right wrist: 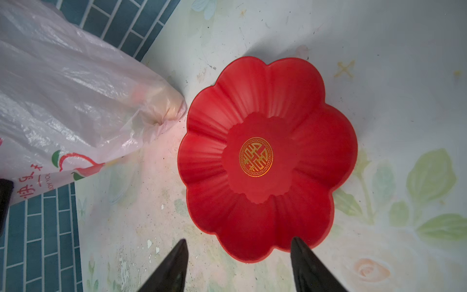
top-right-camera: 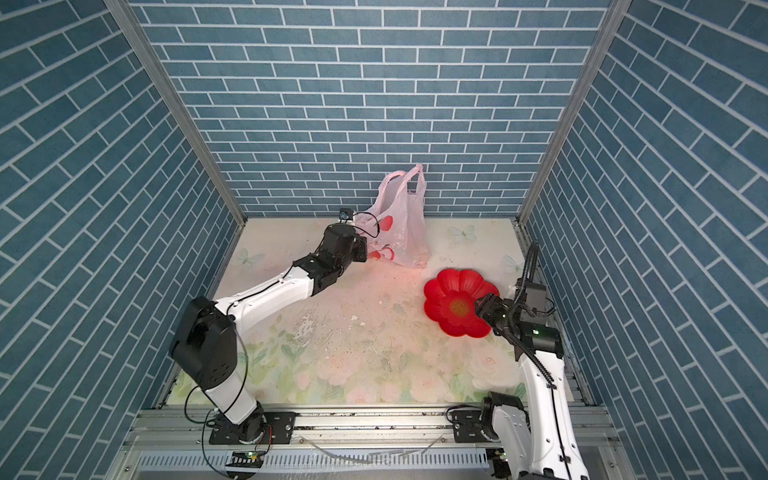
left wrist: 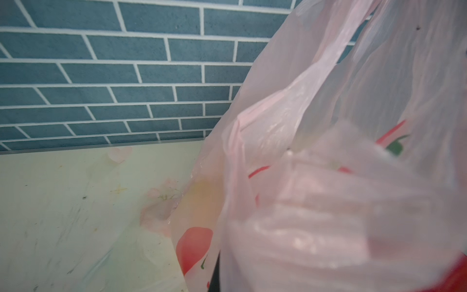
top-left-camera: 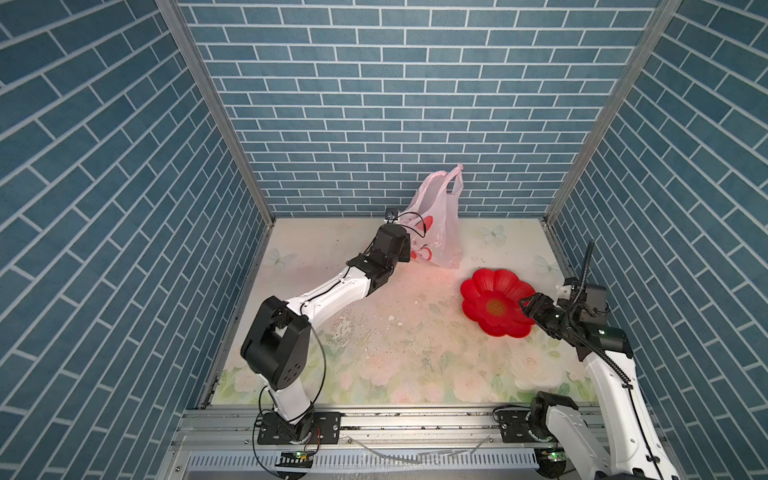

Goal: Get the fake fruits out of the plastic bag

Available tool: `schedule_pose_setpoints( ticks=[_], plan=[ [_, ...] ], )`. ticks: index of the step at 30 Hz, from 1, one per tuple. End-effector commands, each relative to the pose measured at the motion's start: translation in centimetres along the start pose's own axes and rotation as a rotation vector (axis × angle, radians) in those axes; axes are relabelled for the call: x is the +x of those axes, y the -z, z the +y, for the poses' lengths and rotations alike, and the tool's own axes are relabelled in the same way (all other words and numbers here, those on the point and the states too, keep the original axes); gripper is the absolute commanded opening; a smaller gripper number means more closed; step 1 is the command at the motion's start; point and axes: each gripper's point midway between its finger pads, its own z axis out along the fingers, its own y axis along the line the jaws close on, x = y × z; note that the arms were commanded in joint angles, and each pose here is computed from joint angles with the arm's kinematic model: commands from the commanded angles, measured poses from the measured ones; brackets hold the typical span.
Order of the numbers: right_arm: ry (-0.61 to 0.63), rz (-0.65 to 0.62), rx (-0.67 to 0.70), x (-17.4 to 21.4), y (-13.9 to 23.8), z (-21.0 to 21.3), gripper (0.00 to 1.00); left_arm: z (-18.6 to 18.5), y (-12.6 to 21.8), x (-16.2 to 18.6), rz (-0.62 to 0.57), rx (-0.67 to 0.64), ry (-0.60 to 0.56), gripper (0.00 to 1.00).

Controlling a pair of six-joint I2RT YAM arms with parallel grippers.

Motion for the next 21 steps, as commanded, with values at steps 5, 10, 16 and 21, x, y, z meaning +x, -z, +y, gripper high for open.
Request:
schedule_pose_setpoints(
  ticks=[5,10,16,21],
  plan=[
    [0.074,0.051,-0.048,0.0,-0.9,2.3,0.64,5.2,5.1,3.9,0.070,-0.101,0.022,0.00],
    [0.174,0.091,-0.063,0.2,-2.1,5.5,0.64,7.4,9.6,7.8,0.119,-0.112,0.096,0.00],
    [0.253,0.122,-0.151,0.8,-3.8,10.9,0.62,7.9,14.5,11.5,0.135,-0.106,0.142,0.00],
    [0.323,0.176,-0.184,2.2,-5.9,14.4,0.61,6.4,18.1,13.2,0.129,-0.080,0.180,0.00]
  ],
)
